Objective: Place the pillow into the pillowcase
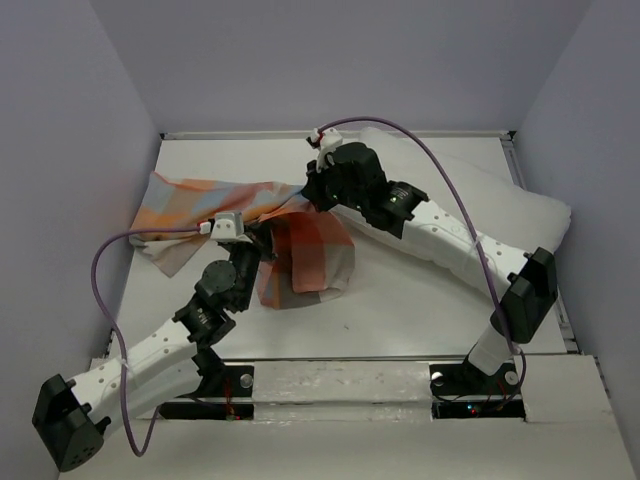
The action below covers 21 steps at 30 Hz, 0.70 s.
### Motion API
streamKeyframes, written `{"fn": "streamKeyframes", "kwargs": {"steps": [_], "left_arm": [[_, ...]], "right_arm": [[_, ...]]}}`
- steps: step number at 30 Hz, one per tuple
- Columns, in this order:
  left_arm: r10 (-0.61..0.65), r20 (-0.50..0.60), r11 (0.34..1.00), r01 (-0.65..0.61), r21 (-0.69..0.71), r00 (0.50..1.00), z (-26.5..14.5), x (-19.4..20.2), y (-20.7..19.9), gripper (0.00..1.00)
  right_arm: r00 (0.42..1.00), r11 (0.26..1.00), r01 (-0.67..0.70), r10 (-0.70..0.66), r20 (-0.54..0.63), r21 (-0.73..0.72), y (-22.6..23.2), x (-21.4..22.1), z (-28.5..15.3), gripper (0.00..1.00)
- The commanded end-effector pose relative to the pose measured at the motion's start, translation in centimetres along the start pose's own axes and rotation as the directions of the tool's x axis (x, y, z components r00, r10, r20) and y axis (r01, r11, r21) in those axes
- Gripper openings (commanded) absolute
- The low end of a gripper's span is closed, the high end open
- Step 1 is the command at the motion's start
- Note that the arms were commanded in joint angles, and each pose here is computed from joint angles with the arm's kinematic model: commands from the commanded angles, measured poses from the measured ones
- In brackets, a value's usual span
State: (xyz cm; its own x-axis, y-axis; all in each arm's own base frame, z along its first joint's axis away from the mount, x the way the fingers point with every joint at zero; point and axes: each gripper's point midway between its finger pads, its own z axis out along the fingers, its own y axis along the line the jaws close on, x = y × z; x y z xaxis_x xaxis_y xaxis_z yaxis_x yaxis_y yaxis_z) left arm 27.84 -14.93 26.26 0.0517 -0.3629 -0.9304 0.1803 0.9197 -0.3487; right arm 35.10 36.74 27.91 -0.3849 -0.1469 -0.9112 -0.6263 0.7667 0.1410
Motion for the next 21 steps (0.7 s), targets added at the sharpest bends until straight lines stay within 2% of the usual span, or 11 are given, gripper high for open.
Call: {"fn": "streamKeyframes", "kwargs": {"steps": [1,6,10,11,12,13,16,18,20,21], "left_arm": [[-0.023,0.013,1.000,0.023,-0.009,1.000,-0.8,-2.4,0.3,0.00],[-0.055,0.028,0.998,0.055,0.027,0.998,-1.4,-5.4,-0.8,0.00],[-0.028,-0.027,0.996,0.031,0.081,0.999,-0.7,-4.4,-2.4,0.00],[-0.021,-0.054,0.992,0.027,0.124,0.998,-0.3,-3.7,-3.5,0.00],[-0.016,-0.067,0.990,0.025,0.139,0.998,-0.1,-3.3,-4.0,0.00],[-0.021,-0.070,0.985,0.032,0.168,0.997,0.2,-3.4,-4.8,0.00],[-0.008,-0.099,0.981,0.027,0.191,0.995,1.2,-2.3,-6.0,0.00],[-0.012,-0.099,0.976,0.033,0.217,0.995,1.7,-2.7,-7.0,0.00],[0.001,-0.110,0.975,0.024,0.222,0.994,2.5,-2.5,-7.7,0.00],[0.008,-0.126,0.974,0.021,0.226,0.992,2.9,-1.9,-8.1,0.00]], "right_arm": [[0.997,0.996,0.042,-0.047,0.060,0.076,-2.6,-3.3,0.4,0.00],[0.992,0.993,0.045,-0.057,0.113,0.109,-3.0,-5.7,-0.5,0.00],[0.995,0.989,0.032,-0.045,0.089,0.146,-4.8,-5.0,-0.5,0.00],[0.998,0.987,0.017,-0.027,0.062,0.159,-5.7,-3.9,-0.2,0.04],[0.999,0.987,0.012,-0.020,0.048,0.157,-6.1,-3.3,-0.2,0.12],[0.999,0.989,0.001,-0.007,0.040,0.147,-6.9,-3.1,-0.5,0.37],[1.000,0.985,-0.023,0.020,0.016,0.170,-9.0,-2.1,-1.9,0.80],[0.997,0.985,-0.057,0.048,0.056,0.163,-11.1,-3.6,-4.1,0.88],[0.995,0.988,-0.079,0.071,0.063,0.135,-12.2,-4.2,-5.5,0.93],[0.993,0.979,-0.106,0.094,0.073,0.174,-14.6,-4.5,-6.5,0.94]]}}
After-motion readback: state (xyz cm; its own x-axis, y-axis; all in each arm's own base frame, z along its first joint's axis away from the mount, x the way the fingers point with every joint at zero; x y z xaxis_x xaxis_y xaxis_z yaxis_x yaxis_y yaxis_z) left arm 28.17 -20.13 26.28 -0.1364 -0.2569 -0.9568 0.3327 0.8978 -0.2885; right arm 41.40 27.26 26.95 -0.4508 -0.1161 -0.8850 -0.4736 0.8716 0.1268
